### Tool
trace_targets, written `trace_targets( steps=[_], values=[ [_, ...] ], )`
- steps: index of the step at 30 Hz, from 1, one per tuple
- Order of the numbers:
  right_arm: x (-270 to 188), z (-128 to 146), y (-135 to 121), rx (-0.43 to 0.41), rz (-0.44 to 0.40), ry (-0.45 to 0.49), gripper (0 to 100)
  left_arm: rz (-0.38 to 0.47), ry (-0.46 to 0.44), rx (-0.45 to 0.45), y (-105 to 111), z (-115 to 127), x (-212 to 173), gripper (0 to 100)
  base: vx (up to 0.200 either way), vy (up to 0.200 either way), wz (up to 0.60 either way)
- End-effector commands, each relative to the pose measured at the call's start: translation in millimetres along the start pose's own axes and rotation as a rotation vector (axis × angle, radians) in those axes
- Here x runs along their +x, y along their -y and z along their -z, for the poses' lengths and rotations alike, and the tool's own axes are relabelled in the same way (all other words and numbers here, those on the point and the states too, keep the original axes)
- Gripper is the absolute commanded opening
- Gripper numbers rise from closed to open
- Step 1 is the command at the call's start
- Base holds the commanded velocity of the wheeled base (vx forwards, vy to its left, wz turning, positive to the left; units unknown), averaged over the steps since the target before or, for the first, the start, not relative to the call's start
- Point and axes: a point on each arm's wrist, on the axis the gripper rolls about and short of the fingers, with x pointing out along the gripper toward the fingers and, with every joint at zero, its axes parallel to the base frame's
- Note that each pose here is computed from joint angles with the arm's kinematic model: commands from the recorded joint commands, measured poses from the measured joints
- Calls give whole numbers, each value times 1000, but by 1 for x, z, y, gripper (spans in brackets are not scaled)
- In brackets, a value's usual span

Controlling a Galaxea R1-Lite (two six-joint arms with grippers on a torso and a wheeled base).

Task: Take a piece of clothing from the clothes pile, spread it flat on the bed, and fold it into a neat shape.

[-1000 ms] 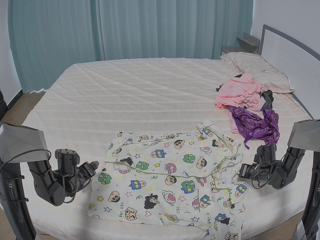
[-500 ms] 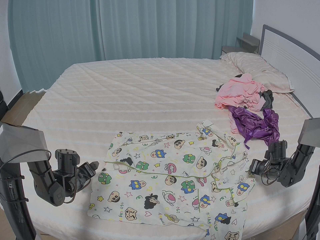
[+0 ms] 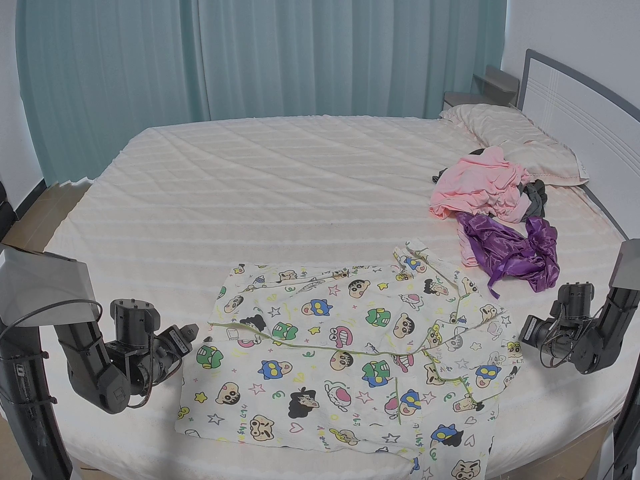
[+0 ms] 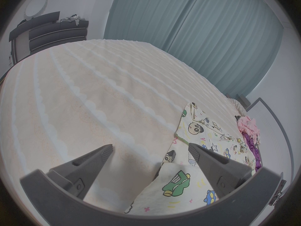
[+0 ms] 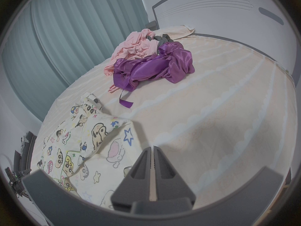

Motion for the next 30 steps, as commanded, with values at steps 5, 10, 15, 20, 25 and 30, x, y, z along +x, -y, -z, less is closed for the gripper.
trace_targets(
  steps=[5,10,15,20,25,30],
  values=[
    [-2,1,4,18,8,-7,0,3,4,-1,0,-1,0,100,0,0,0],
    [-6,4,4,19,-52,-38,100,6,5,-2,1,-1,-2,100,0,0,0],
    [-9,0,0,27,-150,-60,100,6,5,-2,1,-1,-2,100,0,0,0],
    [-6,3,0,31,-170,-81,100,7,6,-2,1,-2,-2,100,0,0,0],
    [-4,4,0,32,-180,-92,100,9,8,-3,2,-2,-1,100,0,0,0],
    [8,20,-2,23,-200,-168,0,7,6,-2,1,-2,-2,100,0,0,0]
  ],
)
